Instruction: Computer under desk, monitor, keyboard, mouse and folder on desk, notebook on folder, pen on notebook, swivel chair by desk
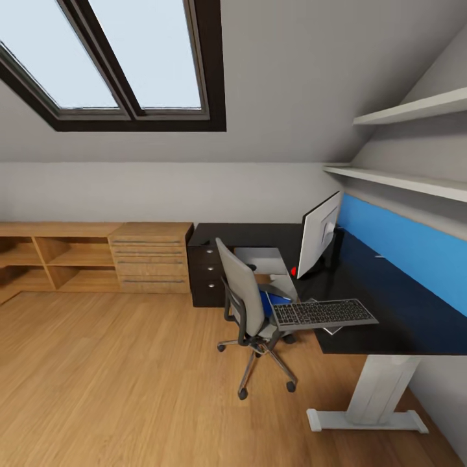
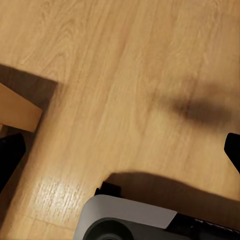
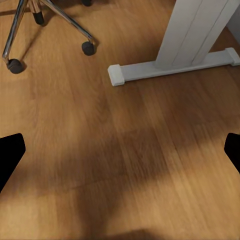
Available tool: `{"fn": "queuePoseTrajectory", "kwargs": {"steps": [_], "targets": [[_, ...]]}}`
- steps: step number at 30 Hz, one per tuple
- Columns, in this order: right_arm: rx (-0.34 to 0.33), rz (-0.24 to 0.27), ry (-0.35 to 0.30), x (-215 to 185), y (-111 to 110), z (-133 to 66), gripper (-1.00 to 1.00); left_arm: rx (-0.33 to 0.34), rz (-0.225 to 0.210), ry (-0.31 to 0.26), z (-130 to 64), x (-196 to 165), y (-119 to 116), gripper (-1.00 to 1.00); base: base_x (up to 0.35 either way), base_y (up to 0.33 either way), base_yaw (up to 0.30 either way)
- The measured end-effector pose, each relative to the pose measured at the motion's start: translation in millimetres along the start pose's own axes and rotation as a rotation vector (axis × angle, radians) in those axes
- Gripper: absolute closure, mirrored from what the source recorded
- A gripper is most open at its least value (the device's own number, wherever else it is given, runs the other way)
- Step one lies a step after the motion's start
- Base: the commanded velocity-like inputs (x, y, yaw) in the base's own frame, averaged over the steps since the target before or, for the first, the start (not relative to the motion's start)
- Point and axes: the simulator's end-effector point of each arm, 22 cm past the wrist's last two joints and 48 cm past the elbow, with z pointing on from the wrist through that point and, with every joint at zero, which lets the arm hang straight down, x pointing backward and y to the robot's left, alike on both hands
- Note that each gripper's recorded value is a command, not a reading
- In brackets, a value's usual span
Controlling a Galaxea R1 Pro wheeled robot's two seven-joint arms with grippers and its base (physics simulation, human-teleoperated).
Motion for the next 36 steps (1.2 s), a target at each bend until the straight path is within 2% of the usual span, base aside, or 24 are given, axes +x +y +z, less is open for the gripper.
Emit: {"fn": "queuePoseTrajectory", "kwargs": {"steps": [36], "targets": [[-0.001, 0.002, -0.003, 36.4, 5.8, 34.4, -1.00, 0.004, -0.005, -0.004, 43.4, 26.0, -1.8, -1.00, 0.000, 0.000, 0.000]]}}
